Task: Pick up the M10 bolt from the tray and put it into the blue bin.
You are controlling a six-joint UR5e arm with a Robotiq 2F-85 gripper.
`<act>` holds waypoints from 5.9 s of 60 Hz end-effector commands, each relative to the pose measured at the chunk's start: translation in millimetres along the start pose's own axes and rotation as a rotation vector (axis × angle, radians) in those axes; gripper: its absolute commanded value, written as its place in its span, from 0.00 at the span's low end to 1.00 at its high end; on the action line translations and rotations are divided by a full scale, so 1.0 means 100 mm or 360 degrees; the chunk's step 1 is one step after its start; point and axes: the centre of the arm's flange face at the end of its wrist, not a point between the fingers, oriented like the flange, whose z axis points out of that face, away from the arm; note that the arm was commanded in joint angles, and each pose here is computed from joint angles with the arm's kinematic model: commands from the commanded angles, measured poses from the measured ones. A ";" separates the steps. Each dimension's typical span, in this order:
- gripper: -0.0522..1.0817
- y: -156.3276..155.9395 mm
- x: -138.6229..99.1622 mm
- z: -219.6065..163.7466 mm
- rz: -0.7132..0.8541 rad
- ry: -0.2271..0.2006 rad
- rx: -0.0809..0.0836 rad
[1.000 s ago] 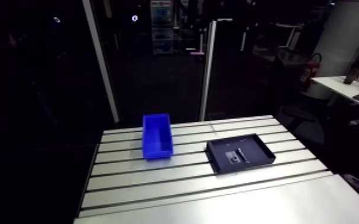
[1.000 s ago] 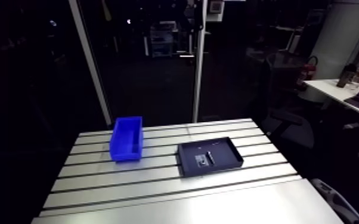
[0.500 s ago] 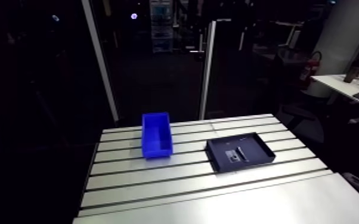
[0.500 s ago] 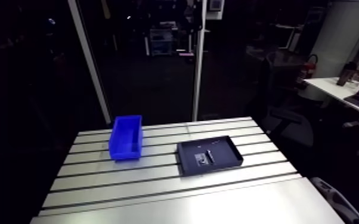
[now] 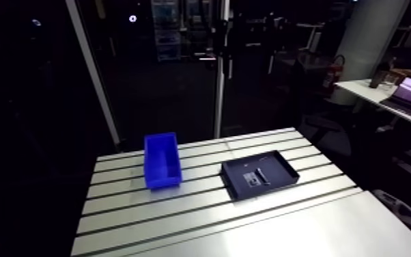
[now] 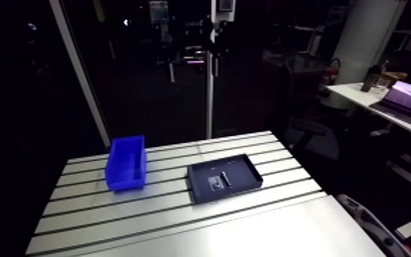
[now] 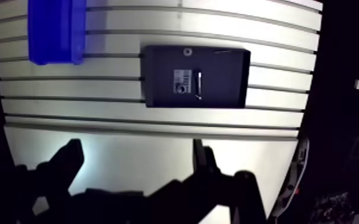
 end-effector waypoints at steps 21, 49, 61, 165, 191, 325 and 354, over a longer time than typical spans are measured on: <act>0.06 0.40 0.06 0.61 -0.0057 -0.0020 0.0013; 0.06 0.64 0.12 1.27 -0.0077 -0.0070 0.0040; 0.09 0.70 0.11 1.53 -0.0063 -0.0100 0.0058; 0.52 0.87 -0.09 2.72 -0.0136 -0.0221 0.0065; 0.52 0.83 -0.12 2.82 -0.0135 -0.0245 0.0081; 0.69 0.84 0.02 3.04 -0.0136 -0.0219 0.0072; 0.77 0.83 0.03 3.04 -0.0149 -0.0218 0.0068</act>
